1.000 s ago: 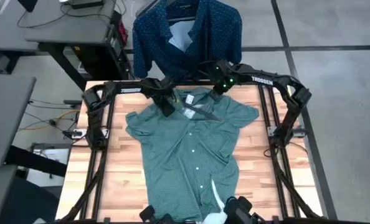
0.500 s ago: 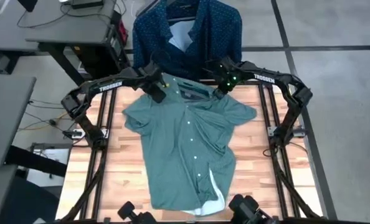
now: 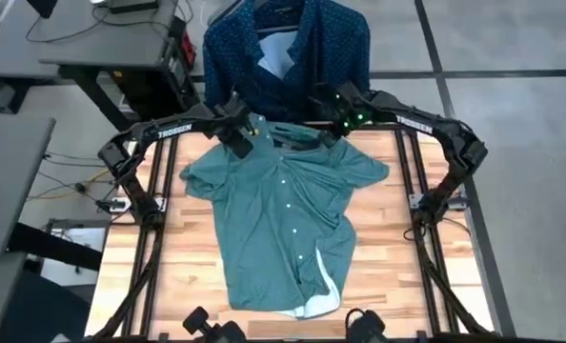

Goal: Hang clothes
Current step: Hang the green polo shirt on the rack

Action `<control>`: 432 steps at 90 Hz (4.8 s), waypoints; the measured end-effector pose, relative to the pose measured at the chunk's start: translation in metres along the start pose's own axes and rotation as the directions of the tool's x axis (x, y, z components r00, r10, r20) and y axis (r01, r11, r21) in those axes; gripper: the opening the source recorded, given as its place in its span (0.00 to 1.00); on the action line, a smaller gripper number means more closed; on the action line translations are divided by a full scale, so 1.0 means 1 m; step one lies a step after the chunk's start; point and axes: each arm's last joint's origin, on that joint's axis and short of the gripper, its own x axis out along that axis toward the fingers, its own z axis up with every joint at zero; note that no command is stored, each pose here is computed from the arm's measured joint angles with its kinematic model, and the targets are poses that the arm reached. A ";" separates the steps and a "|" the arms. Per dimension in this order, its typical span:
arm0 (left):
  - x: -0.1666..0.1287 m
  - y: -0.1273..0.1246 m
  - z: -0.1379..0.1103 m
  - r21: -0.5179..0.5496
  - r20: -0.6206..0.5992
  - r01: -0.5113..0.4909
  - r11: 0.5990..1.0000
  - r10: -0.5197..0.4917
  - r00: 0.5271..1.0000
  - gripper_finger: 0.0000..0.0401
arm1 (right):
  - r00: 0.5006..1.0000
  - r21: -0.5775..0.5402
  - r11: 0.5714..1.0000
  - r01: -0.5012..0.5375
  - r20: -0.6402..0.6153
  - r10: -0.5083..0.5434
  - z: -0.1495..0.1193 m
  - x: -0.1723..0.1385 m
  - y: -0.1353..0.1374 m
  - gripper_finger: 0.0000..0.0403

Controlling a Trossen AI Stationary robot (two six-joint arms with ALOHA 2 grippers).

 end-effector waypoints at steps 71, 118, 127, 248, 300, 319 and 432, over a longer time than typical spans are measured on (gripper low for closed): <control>-0.088 0.008 0.003 0.121 0.353 0.053 0.991 -0.093 0.931 0.14 | 0.934 0.080 0.946 -0.314 0.203 0.293 0.020 0.021 0.095 0.11; -0.163 0.015 -0.022 0.221 0.559 -0.006 0.975 -0.121 0.821 0.14 | 0.884 -0.258 0.932 -0.255 0.328 0.333 0.040 -0.096 0.117 0.23; -0.173 0.014 -0.026 0.227 0.590 -0.007 0.974 -0.132 0.797 0.14 | 0.925 -0.277 0.944 -0.179 0.278 0.257 0.033 -0.094 0.114 0.33; -0.140 0.006 -0.026 0.212 0.370 0.305 0.928 -0.365 0.854 0.13 | 0.994 -0.318 0.948 -0.031 0.093 0.064 0.033 -0.071 0.057 0.51; 0.062 0.018 0.006 0.183 -0.024 0.364 0.913 -0.366 0.930 0.38 | 0.982 -0.331 0.937 0.116 0.182 -0.057 0.047 -0.089 -0.022 0.51; 0.089 0.014 0.010 0.228 -0.003 0.316 0.921 -0.324 0.946 0.38 | 0.987 -0.296 0.952 0.077 0.158 -0.031 0.035 -0.068 -0.044 0.51; 0.015 -0.007 0.014 0.292 0.089 0.140 0.946 -0.173 0.981 0.15 | 0.995 -0.204 0.978 -0.030 0.089 0.049 0.001 -0.047 -0.035 0.51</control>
